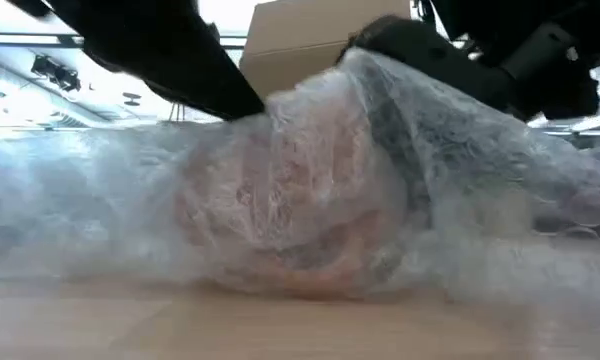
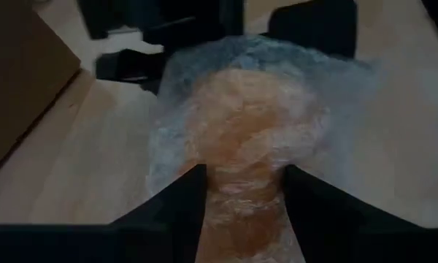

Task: Wrap mug
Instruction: Wrap the orange mug using the transparent bubble wrap

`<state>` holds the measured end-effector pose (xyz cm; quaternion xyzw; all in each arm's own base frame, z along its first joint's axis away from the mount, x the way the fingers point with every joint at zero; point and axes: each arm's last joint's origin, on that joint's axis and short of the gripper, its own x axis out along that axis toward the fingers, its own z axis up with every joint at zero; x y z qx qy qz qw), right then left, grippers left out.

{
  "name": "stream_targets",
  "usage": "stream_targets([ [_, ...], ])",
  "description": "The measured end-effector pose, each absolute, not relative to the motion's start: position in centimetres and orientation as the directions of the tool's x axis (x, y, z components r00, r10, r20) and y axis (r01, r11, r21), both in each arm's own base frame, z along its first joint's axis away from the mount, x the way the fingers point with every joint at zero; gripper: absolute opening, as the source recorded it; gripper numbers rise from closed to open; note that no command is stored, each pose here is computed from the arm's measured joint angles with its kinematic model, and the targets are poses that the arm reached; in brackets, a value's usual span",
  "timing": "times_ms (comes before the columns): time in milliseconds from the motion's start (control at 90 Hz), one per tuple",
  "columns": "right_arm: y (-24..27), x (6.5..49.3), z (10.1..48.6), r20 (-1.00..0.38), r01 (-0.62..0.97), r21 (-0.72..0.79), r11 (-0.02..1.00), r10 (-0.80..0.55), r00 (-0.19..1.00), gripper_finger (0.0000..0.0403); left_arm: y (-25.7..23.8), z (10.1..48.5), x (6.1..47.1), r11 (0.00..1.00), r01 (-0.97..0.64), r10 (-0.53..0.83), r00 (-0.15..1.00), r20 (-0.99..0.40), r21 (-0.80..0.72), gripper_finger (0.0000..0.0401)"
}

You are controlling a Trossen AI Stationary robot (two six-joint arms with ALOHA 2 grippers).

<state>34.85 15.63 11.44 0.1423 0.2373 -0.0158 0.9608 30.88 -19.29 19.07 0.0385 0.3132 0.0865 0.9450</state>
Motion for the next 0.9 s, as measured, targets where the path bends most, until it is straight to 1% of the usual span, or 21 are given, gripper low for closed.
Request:
stream_targets([
  [133, 15.4, 35.1, 12.3, -0.452, 0.089, 0.272, 0.958, 0.045, 0.891, 0.0008, -18.8, 22.0, 28.7, 0.978, -0.159, 0.208, 0.79, -0.577, 0.136, 0.0162],
  [222, 15.4, 34.9, 12.5, -0.479, 0.077, 0.259, 0.963, 0.058, 0.876, 0.0006, -18.8, 23.5, 26.3, 0.977, -0.173, 0.211, 0.763, -0.611, 0.122, 0.0162],
  [289, 15.3, 34.6, 13.1, -0.499, 0.084, 0.243, 0.966, 0.05, 0.865, 0.0005, -18.8, 23.8, 24.6, 0.974, -0.194, 0.22, 0.723, -0.655, 0.113, 0.0162],
  [400, 15.0, 34.5, 14.9, -0.467, 0.108, 0.244, 0.964, 0.02, 0.884, 0.0004, -19.1, 23.6, 22.6, 0.957, -0.267, 0.271, 0.68, -0.681, 0.114, 0.0162],
  [478, 14.8, 34.4, 15.8, -0.462, 0.102, 0.241, 0.965, 0.022, 0.887, 0.0004, -19.5, 23.1, 21.8, 0.948, -0.304, 0.284, 0.667, -0.689, 0.096, 0.0162],
  [567, 14.5, 34.0, 16.7, -0.48, 0.087, 0.236, 0.968, 0.039, 0.876, 0.0004, -19.5, 21.4, 21.2, 0.943, -0.325, 0.283, 0.663, -0.693, 0.075, 0.0162],
  [778, 14.8, 35.0, 19.4, -0.612, 0.058, 0.081, 0.995, 0.004, 0.791, 0.0003, -19.2, 17.6, 20.9, 0.937, -0.341, 0.216, 0.735, -0.643, -0.074, 0.0162],
  [900, 15.7, 36.4, 19.9, -0.656, 0.018, 0.068, 0.998, 0.031, 0.754, 0.0003, -18.6, 15.7, 21.1, 0.942, -0.303, 0.166, 0.795, -0.583, -0.146, 0.0162],
])
